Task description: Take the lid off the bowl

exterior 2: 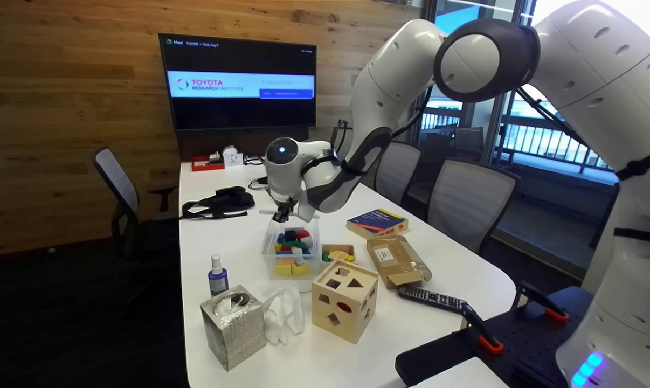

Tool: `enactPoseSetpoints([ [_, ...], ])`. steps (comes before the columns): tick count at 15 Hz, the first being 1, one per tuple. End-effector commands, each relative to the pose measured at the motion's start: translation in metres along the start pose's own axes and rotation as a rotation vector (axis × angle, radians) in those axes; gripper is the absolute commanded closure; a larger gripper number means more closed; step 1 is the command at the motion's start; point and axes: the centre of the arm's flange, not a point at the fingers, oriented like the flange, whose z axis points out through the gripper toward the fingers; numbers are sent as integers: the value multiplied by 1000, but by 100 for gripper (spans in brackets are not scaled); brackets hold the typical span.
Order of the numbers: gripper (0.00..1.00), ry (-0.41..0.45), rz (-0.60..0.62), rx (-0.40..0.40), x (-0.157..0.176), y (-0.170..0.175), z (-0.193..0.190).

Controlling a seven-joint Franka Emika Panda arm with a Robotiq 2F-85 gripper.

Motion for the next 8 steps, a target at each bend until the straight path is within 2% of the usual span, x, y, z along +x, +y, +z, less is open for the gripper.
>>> enactPoseSetpoints([
  [1,91,12,110,-119,-8,1,-10],
  [8,91,-7,323,-338,-18,10,-5],
])
